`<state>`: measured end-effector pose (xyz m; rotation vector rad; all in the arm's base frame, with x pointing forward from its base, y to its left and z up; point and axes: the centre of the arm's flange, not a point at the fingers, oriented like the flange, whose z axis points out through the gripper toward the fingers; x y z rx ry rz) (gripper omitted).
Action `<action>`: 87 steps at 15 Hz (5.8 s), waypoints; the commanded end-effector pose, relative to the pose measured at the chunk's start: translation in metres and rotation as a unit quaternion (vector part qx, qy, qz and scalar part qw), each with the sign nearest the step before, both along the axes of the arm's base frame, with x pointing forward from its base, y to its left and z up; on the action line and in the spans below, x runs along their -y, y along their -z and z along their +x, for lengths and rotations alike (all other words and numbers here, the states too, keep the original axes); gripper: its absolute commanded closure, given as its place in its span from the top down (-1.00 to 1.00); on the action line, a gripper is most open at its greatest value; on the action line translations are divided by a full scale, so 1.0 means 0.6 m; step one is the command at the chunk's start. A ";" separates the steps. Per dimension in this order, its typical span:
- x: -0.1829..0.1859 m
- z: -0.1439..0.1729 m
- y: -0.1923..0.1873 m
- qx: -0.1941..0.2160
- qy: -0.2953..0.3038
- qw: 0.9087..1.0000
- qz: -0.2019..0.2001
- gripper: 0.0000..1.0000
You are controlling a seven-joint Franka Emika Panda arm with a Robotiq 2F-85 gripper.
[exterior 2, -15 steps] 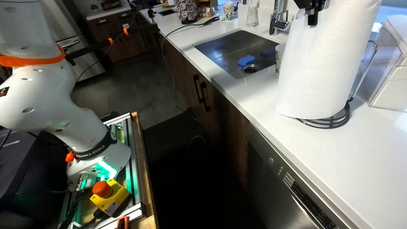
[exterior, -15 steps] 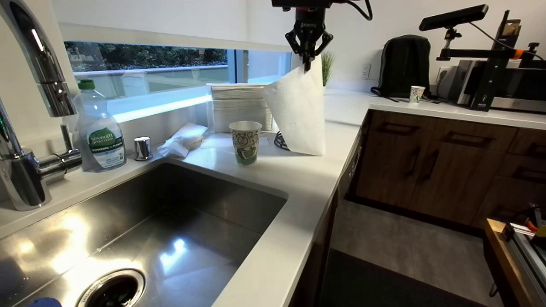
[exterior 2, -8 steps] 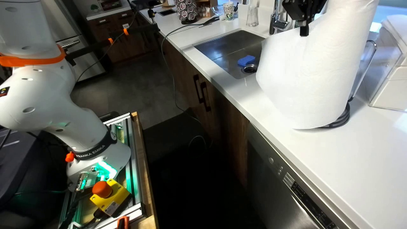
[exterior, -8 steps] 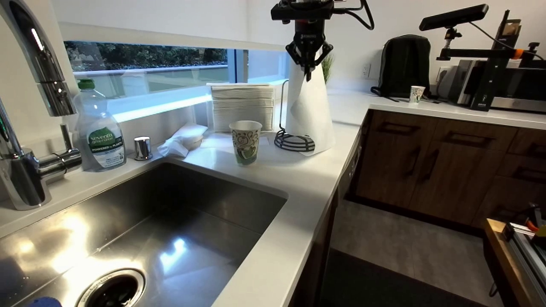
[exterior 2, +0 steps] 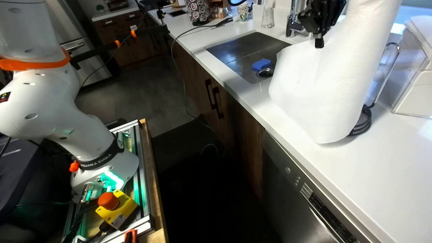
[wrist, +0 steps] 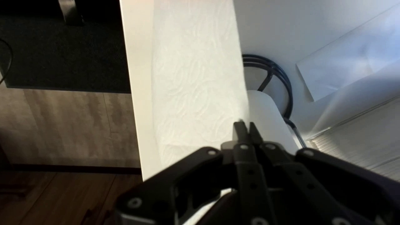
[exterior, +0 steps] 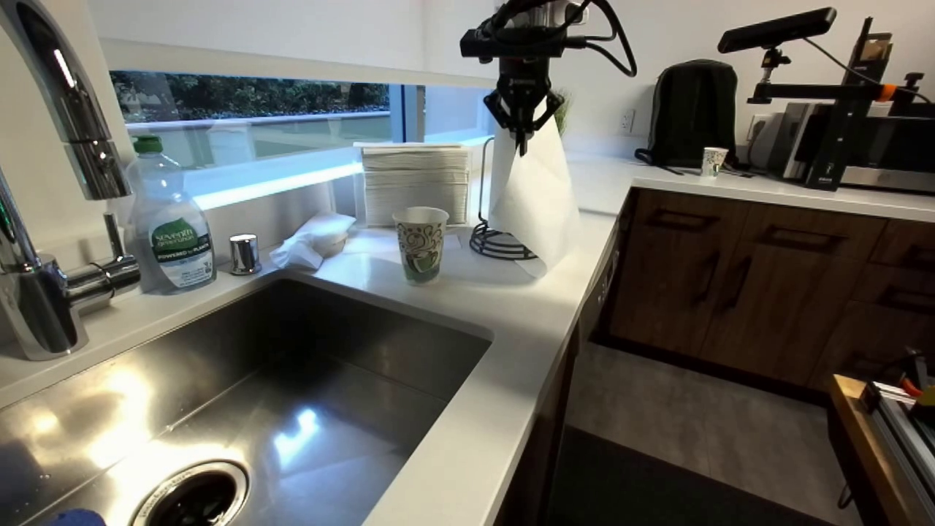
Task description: Pull out one paper towel from the roll
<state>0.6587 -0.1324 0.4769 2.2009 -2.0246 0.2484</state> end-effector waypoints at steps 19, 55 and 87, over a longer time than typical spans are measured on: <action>-0.020 -0.011 -0.014 0.023 -0.039 0.999 -0.002 -0.08; -0.011 -0.044 -0.046 0.156 -0.242 0.953 -0.093 -0.99; -0.009 -0.048 0.168 -0.061 -0.333 0.940 -0.030 -0.99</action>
